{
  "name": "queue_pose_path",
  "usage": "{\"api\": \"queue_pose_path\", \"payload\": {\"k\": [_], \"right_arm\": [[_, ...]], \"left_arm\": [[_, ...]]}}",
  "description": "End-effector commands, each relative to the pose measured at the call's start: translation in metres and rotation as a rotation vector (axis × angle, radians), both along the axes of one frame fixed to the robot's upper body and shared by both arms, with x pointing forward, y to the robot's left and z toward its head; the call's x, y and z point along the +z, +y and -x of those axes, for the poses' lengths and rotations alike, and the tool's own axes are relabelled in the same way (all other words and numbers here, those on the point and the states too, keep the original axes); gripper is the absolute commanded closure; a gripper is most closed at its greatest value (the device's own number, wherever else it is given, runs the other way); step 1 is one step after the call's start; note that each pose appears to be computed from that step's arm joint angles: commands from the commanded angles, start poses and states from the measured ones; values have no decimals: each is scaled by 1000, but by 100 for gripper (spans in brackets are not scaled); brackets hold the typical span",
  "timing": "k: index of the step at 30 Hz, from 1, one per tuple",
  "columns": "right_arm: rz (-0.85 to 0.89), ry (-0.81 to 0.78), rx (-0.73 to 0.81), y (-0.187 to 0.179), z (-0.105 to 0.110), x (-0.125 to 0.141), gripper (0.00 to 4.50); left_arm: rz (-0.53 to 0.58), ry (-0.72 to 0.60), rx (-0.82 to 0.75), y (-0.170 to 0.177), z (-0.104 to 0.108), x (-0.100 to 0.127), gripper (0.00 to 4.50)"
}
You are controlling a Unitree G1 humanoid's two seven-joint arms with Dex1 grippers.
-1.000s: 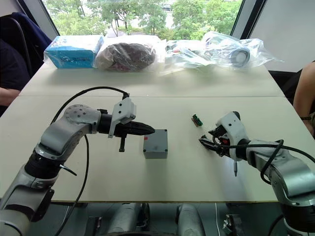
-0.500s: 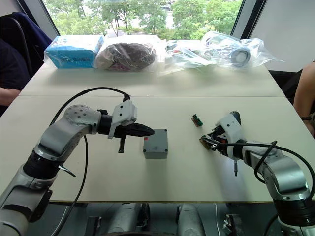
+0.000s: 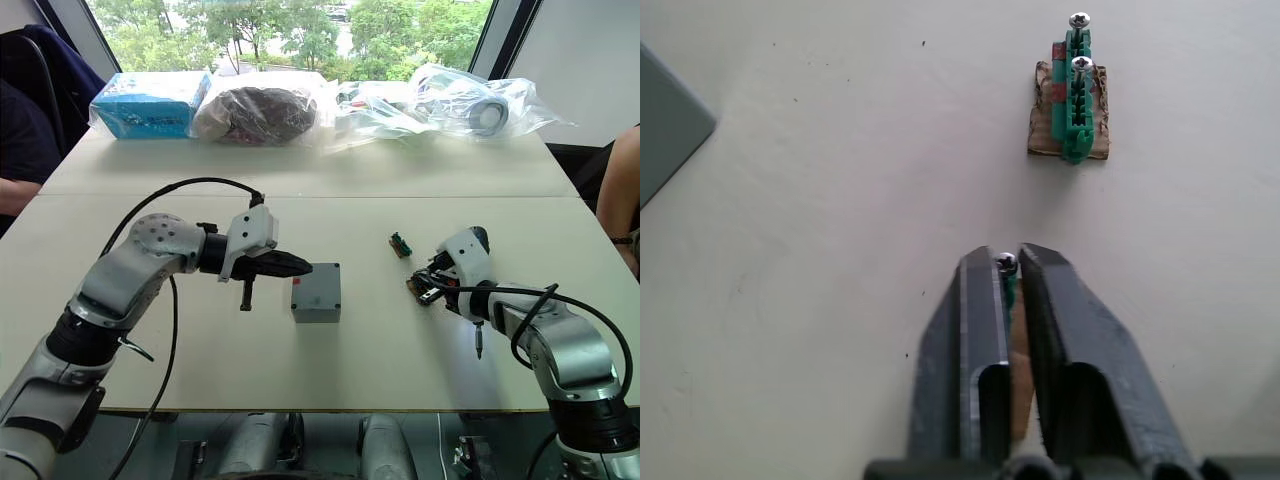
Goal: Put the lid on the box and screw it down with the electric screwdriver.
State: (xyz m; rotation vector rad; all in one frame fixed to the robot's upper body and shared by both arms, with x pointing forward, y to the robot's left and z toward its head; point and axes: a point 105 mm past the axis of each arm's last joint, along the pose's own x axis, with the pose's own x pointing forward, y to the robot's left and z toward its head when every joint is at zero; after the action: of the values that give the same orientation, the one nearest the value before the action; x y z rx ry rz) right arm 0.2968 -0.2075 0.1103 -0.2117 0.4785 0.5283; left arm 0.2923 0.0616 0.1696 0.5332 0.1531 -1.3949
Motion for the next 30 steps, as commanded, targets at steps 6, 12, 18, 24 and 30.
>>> {"api": "queue_pose_path", "payload": {"k": [6,12,18,24,30], "right_arm": [[8,-55,31,5,0,13,446],[7,-125,62,6,-2,40,446],[-15,-202,170,28,-1,74,446],[-133,-197,369,87,11,81,446],[-149,-168,401,104,10,67,446]], "left_arm": [[8,-41,-11,2,1,7,450],[47,-13,26,8,-6,9,450],[86,21,78,21,-14,14,450],[50,67,99,41,-7,10,450],[54,75,115,40,-4,7,450]]}}
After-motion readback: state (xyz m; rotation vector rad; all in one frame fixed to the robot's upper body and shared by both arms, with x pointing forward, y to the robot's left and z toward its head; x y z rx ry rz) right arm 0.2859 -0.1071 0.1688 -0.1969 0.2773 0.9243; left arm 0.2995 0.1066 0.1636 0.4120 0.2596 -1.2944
